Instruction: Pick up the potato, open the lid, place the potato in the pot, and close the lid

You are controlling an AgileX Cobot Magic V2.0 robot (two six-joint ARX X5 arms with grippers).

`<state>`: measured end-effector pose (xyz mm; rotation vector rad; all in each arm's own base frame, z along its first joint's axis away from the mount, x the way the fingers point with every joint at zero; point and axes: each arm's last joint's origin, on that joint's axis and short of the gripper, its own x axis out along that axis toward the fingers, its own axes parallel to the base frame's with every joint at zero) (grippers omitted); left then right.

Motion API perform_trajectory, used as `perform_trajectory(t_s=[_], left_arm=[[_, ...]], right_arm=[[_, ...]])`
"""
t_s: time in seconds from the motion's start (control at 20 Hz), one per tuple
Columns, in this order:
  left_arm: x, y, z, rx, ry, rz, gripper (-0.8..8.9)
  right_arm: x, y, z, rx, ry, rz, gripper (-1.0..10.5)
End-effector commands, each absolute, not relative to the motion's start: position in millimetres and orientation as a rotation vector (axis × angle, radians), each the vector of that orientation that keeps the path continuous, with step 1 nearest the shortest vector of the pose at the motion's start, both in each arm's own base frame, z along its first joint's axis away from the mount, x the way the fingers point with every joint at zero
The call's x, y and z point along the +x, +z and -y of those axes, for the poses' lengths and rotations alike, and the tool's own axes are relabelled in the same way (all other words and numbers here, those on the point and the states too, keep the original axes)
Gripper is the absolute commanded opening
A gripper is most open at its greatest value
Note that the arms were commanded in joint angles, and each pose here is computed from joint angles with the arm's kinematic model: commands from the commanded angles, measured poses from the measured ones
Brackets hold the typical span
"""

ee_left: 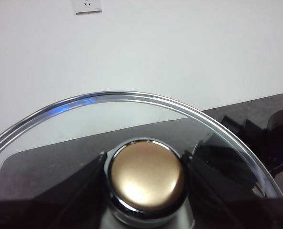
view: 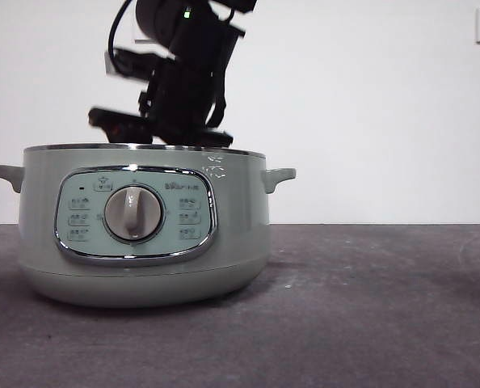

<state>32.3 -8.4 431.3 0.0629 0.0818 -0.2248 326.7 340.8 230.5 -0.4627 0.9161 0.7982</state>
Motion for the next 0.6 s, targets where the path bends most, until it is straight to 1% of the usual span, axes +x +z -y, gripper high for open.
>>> perform_trajectory(t_s=[0.05,0.1,0.25,0.3,0.35,0.45,0.55,0.6], left_arm=[[26.0,440.1,5.3,0.033,-0.223,-0.016,-0.08],[26.0,440.0,5.3,0.034,-0.223,-0.017,-0.08],[26.0,438.5,5.3,0.039,-0.224,-0.031,-0.08],[26.0,438.1,5.3,0.041,-0.224,-0.036,-0.08],[25.9,437.9,5.3,0.041,-0.224,-0.037,-0.08],[25.9,437.6,5.3,0.042,-0.224,-0.04,-0.08],[25.9,437.5,5.3,0.042,-0.224,-0.041,-0.08],[25.9,437.5,5.3,0.042,-0.224,-0.041,-0.08]], right_arm=[[329.0,216.7,-344.7,-0.487,0.802,-0.938,0.0],[329.1,215.3,-344.6,-0.488,0.802,-0.945,0.2],[329.3,215.3,-344.9,-0.485,0.805,-0.942,3.6],[329.1,215.3,-345.0,-0.485,0.805,-0.942,4.3],[329.2,215.3,-345.1,-0.484,0.806,-0.942,4.5],[329.1,215.3,-345.0,-0.484,0.806,-0.943,4.5],[329.2,215.4,-345.1,-0.484,0.806,-0.942,5.2],[329.0,215.5,-345.2,-0.484,0.806,-0.941,5.4]])
